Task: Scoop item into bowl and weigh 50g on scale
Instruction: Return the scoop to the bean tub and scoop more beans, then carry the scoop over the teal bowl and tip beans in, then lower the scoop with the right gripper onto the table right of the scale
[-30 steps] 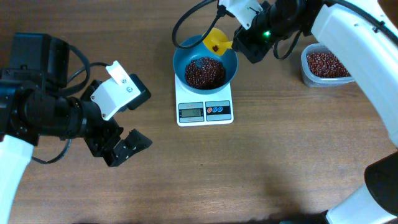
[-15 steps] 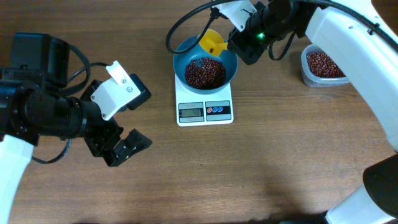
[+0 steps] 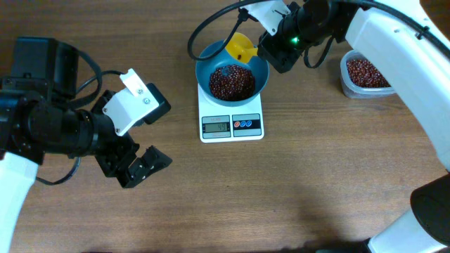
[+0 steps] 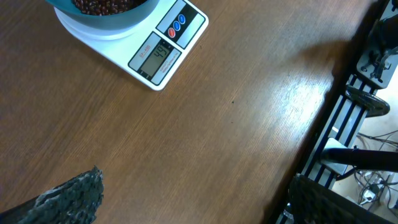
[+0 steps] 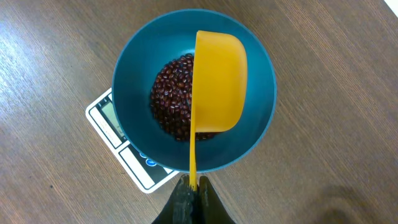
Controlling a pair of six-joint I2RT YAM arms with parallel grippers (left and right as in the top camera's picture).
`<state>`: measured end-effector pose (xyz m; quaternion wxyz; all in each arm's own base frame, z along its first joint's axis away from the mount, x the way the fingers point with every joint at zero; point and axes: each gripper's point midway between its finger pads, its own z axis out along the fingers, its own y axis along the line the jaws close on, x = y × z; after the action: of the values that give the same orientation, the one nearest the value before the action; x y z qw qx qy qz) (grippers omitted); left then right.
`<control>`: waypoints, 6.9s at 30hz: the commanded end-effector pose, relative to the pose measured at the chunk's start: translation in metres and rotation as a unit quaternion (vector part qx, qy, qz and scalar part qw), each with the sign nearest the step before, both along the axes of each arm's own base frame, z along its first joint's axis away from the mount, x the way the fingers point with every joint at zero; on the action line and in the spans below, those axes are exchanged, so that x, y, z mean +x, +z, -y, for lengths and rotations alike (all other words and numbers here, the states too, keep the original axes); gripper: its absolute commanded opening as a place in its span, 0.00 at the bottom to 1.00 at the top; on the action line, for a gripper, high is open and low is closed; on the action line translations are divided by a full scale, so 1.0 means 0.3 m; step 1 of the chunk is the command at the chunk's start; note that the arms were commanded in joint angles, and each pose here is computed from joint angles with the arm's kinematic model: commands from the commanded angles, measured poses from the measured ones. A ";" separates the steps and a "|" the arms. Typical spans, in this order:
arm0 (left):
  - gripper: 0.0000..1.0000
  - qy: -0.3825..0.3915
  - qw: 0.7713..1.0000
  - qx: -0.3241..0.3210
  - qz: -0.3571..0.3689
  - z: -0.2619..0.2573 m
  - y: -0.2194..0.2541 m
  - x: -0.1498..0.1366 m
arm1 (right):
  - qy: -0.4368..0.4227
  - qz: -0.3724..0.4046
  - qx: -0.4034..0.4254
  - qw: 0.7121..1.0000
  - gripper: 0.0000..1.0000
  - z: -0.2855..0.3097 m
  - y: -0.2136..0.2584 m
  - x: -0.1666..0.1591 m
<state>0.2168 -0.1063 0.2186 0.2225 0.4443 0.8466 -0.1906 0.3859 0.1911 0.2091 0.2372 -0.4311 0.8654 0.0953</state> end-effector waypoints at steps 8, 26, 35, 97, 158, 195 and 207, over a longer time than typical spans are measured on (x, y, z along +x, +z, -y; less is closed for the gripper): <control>0.99 -0.006 1.000 0.000 0.010 0.001 0.012 0.006 | 0.021 0.084 -0.078 0.993 0.04 0.015 0.058 0.047; 0.99 -0.006 1.000 0.000 0.011 0.001 0.013 0.006 | -0.556 0.111 0.086 0.819 0.04 1.017 0.349 0.128; 0.99 -0.006 1.000 0.000 0.010 0.001 0.012 0.006 | -0.484 -0.151 -0.018 0.861 0.04 0.742 -0.198 0.121; 0.99 -0.006 1.000 0.000 0.011 0.001 0.013 0.006 | -0.441 -0.182 -0.017 0.879 0.04 0.922 -0.239 0.009; 0.99 -0.006 1.000 0.000 0.011 0.001 0.013 0.006 | -0.080 -0.025 0.022 0.996 0.04 0.015 0.091 0.046; 0.99 -0.006 1.000 0.000 0.011 0.001 0.013 0.006 | -0.160 -0.080 0.416 0.891 0.04 0.546 0.363 0.094; 0.99 -0.006 1.000 0.000 0.011 0.001 0.013 0.006 | -0.018 0.161 0.457 0.874 0.04 0.740 0.522 -0.026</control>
<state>0.2171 -0.1064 0.2190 0.2227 0.4443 0.8465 -0.1907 0.3807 -0.0364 0.3390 0.4932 -0.2435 0.7299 0.4057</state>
